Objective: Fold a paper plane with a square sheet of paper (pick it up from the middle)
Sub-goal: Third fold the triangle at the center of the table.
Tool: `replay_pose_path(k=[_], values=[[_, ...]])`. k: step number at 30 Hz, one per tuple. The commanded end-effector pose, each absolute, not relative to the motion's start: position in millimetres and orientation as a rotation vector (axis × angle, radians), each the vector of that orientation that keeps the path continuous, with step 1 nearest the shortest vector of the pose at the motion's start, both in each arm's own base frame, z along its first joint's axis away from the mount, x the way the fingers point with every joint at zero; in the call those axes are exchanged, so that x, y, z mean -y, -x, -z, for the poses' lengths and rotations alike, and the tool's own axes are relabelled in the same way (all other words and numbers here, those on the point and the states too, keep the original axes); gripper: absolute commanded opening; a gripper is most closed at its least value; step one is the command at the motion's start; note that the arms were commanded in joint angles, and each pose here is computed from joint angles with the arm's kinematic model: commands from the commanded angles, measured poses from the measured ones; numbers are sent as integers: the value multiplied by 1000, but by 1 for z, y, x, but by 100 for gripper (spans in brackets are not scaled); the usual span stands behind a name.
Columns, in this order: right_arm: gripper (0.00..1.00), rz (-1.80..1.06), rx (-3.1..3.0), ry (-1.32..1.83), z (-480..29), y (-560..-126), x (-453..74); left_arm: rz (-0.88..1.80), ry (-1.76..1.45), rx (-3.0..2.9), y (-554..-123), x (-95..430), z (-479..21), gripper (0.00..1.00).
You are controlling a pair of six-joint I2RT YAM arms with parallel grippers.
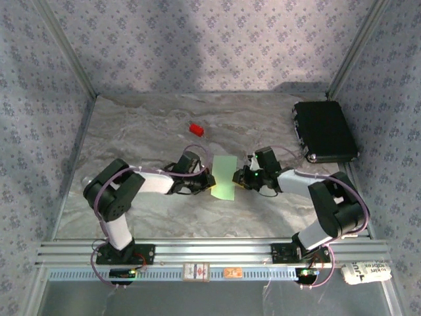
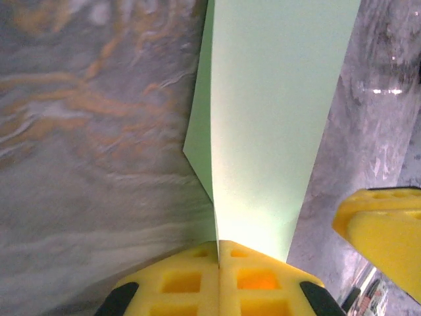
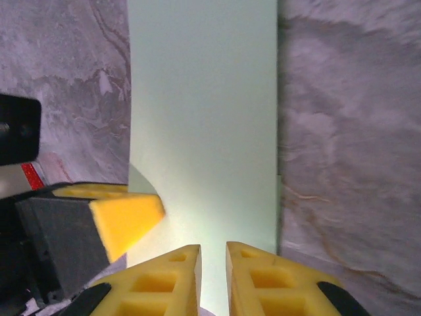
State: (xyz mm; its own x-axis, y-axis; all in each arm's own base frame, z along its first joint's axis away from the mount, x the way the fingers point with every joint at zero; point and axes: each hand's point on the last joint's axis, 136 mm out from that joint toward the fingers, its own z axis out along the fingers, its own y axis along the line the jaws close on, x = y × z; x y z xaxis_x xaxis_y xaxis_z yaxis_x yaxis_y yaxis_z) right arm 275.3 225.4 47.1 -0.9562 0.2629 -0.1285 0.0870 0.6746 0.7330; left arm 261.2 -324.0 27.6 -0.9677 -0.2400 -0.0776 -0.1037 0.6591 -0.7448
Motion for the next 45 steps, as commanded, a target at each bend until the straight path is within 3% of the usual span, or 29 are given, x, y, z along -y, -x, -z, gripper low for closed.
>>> replay_pose_path(k=[1,9,18,29,45], values=[[18,-1157,-2608,-359,-53,-288,-236,1230,350,-2566,-277,328,-52,4],[15,-1158,-2679,-364,-27,-280,-252,1239,360,-2559,-275,329,-53,9],[13,-1128,-2766,-303,-5,-263,-228,1273,266,-2581,-280,337,-58,24],[13,-1199,-2760,-242,-11,-265,-220,1396,219,-2590,-293,349,-62,28],[14,-1237,-2770,-171,-12,-264,-219,1232,201,-2713,-299,326,-46,38]])
